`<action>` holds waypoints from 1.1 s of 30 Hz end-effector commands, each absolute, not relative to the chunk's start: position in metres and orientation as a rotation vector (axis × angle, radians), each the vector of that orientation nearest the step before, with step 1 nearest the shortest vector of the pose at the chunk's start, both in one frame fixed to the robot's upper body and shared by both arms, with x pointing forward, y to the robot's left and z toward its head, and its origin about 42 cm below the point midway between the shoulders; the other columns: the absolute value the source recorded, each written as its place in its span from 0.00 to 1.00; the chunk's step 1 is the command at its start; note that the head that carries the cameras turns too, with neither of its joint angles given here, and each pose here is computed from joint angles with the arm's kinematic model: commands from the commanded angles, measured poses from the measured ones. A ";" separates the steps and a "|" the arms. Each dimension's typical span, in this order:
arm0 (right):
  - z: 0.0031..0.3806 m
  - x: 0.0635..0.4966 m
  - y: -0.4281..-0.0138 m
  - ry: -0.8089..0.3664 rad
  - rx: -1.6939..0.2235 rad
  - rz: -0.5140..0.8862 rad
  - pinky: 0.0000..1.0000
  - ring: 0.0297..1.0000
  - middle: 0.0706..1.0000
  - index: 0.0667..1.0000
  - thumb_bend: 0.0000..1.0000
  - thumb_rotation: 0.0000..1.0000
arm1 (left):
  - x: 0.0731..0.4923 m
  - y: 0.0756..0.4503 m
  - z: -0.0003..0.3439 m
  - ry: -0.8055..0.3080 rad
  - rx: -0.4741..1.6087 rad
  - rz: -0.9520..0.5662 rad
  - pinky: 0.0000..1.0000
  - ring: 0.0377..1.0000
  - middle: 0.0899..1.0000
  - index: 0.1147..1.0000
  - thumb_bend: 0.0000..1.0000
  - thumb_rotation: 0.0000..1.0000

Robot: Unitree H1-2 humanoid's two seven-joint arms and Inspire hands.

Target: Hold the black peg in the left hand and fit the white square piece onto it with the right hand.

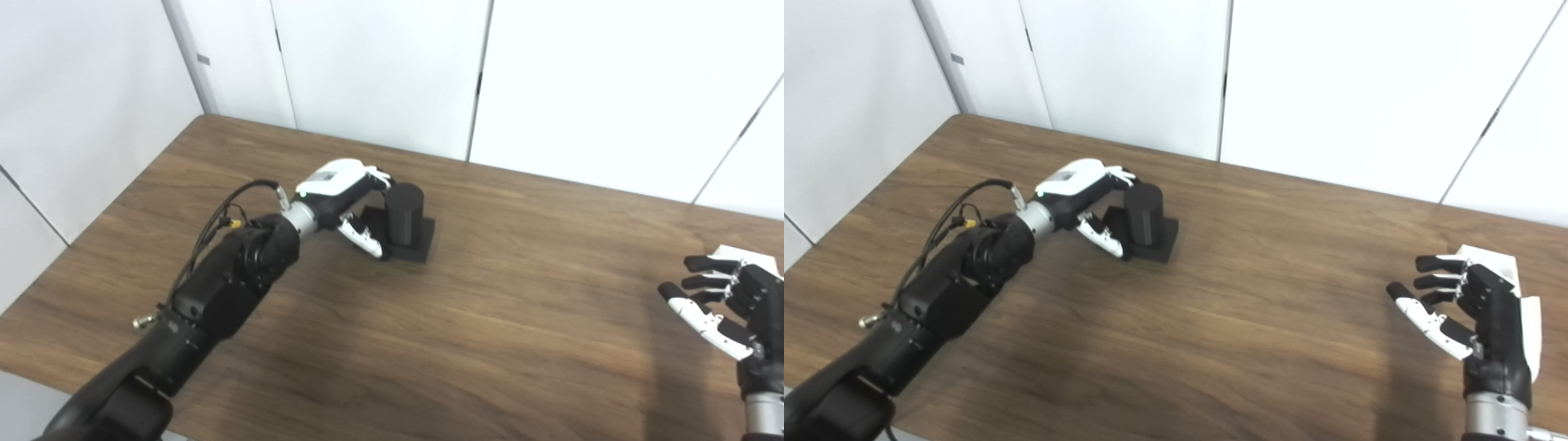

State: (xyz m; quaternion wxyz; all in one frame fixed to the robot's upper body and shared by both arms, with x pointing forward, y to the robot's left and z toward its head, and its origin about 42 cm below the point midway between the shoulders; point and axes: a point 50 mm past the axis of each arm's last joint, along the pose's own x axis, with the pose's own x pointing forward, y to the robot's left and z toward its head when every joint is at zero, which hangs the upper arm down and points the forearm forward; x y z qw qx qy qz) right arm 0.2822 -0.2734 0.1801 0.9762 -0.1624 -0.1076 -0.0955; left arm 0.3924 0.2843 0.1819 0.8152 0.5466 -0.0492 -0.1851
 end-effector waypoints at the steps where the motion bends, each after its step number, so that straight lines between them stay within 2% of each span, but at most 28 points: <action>1: 0.199 0.288 -0.272 -0.327 -0.330 -0.188 0.40 0.50 0.58 0.45 0.49 0.12 | 0.394 0.273 0.204 -0.225 1.188 -0.398 0.82 0.94 0.86 0.42 0.52 0.07; 6: 0.198 0.288 -0.273 -0.331 -0.340 -0.192 0.40 0.51 0.59 0.45 0.49 0.12 | 0.382 0.250 0.190 -0.268 1.189 -0.483 0.78 0.93 0.86 0.42 0.53 0.07; 14: 0.197 0.289 -0.273 -0.335 -0.326 -0.186 0.40 0.50 0.59 0.45 0.49 0.12 | 0.371 0.222 0.165 -0.301 1.183 -0.614 0.80 0.93 0.86 0.42 0.52 0.07; 19: 0.197 0.290 -0.273 -0.338 -0.336 -0.190 0.39 0.49 0.58 0.45 0.49 0.12 | 0.365 0.205 0.150 -0.292 1.162 -0.693 0.82 0.94 0.86 0.42 0.52 0.07; 33: 0.193 0.290 -0.272 -0.344 -0.351 -0.195 0.41 0.50 0.58 0.45 0.49 0.12 | 0.351 0.168 0.114 -0.303 1.148 -0.871 0.79 0.92 0.84 0.42 0.52 0.07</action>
